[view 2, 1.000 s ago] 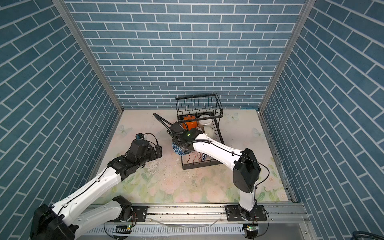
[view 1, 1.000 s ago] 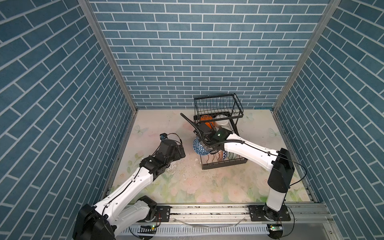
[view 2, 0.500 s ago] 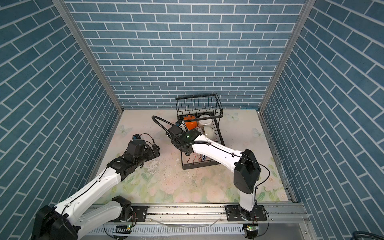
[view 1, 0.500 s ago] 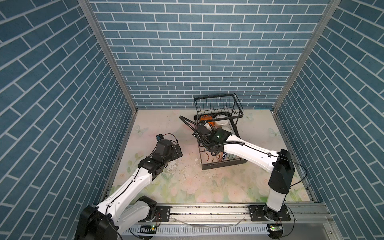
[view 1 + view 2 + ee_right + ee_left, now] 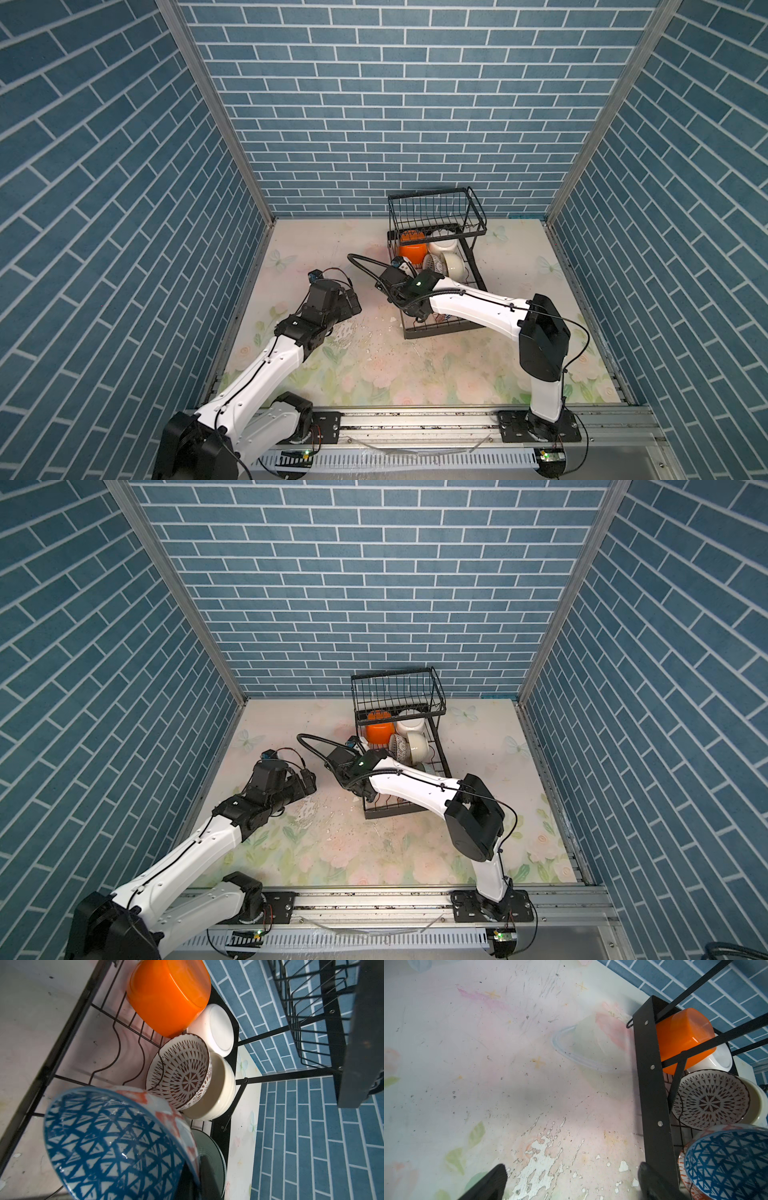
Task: Load the bowls into the dish rack
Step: 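Open and withdraw the left gripper while the right gripper holds the blue bowl, then lower the blue bowl into the rack slots beside the orange-patterned bowl with the right gripper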
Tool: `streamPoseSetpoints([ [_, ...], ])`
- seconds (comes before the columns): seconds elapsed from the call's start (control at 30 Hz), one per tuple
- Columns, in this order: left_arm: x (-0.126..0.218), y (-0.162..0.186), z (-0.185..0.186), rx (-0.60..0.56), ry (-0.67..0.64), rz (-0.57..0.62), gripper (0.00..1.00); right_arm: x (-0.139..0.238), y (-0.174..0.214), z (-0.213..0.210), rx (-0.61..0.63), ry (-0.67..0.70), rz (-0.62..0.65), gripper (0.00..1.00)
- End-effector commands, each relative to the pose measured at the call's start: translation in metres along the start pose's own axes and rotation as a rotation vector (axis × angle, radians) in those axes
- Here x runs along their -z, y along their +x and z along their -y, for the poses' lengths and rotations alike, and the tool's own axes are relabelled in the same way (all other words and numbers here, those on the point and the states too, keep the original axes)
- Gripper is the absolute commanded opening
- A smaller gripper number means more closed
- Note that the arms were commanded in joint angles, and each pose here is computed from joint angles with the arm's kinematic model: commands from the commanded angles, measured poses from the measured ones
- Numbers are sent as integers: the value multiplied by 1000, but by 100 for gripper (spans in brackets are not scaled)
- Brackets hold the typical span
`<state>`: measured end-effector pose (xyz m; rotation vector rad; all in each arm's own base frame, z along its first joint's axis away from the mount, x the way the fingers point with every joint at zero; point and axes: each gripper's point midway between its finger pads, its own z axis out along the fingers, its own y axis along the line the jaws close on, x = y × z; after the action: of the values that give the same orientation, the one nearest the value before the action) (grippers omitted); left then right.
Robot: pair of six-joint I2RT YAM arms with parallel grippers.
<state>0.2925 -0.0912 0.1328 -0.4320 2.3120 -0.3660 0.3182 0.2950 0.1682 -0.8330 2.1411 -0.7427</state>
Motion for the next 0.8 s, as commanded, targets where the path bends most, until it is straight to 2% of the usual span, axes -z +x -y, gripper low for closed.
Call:
streamPoseSetpoints([
  [0.0,-1,1,-4,-1,4,2,100,-2,10,8,-32,84,-11,0],
  [0.77,-8,2,-11,20,1,-10,100,-22,20,-7,31,185,-41,0],
])
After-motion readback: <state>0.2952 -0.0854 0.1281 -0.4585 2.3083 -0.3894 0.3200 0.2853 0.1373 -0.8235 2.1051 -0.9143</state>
